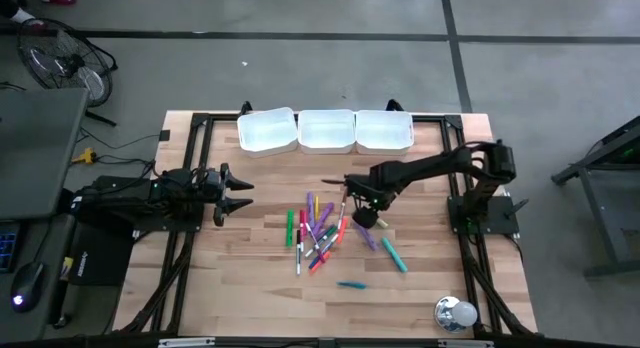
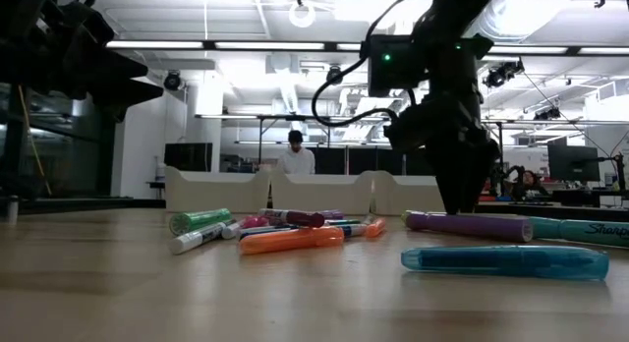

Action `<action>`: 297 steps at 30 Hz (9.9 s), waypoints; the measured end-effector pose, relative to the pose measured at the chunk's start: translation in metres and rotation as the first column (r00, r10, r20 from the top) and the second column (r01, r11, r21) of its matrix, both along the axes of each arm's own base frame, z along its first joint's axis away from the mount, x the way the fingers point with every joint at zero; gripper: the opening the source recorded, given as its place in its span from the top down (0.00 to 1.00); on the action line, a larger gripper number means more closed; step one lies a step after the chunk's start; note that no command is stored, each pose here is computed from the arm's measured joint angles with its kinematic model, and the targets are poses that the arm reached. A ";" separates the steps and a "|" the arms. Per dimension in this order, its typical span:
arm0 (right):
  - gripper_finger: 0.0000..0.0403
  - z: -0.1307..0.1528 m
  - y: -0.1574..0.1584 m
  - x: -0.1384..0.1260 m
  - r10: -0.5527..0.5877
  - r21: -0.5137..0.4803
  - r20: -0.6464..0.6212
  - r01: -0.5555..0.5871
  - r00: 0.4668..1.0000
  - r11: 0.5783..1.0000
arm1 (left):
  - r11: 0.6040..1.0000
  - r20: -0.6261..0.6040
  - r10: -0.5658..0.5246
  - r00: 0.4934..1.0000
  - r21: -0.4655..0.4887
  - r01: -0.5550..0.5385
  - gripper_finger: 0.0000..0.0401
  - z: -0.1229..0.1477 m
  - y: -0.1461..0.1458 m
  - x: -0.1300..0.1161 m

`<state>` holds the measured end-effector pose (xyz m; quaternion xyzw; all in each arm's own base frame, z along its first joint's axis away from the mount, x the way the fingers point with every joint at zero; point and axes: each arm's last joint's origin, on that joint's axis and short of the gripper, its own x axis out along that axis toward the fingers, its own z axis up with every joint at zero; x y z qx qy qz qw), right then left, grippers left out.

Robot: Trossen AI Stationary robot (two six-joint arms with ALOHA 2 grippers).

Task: Pick & Place Markers
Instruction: Put the light green highlighter pen into the right white bin, then put the blue highlighter pen into the right white bin

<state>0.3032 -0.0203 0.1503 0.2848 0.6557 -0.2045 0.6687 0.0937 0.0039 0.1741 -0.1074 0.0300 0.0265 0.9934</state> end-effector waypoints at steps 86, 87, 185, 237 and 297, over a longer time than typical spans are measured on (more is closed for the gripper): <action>0.86 0.017 -0.006 -0.004 -0.019 -0.011 0.073 0.020 0.997 1.000 | 1.000 0.000 0.000 1.000 0.000 0.000 0.45 0.000 0.000 0.000; 0.86 0.020 -0.008 -0.005 -0.025 -0.008 0.079 0.026 0.997 1.000 | 1.000 -0.001 0.000 1.000 0.000 0.000 0.45 0.000 0.000 0.000; 0.66 0.027 -0.219 -0.018 0.411 -0.147 -0.281 -0.462 0.867 0.874 | 1.000 0.000 0.000 1.000 0.000 0.000 0.45 0.000 0.000 0.000; 0.55 0.032 0.019 -0.037 0.093 -0.050 -0.331 -0.116 0.939 0.992 | 1.000 0.000 0.000 1.000 0.000 0.000 0.45 0.000 0.000 0.000; 0.55 -0.029 0.139 -0.041 -0.183 -0.001 -0.156 0.185 0.971 0.983 | 1.000 -0.001 0.000 1.000 0.000 0.000 0.45 0.000 0.000 0.000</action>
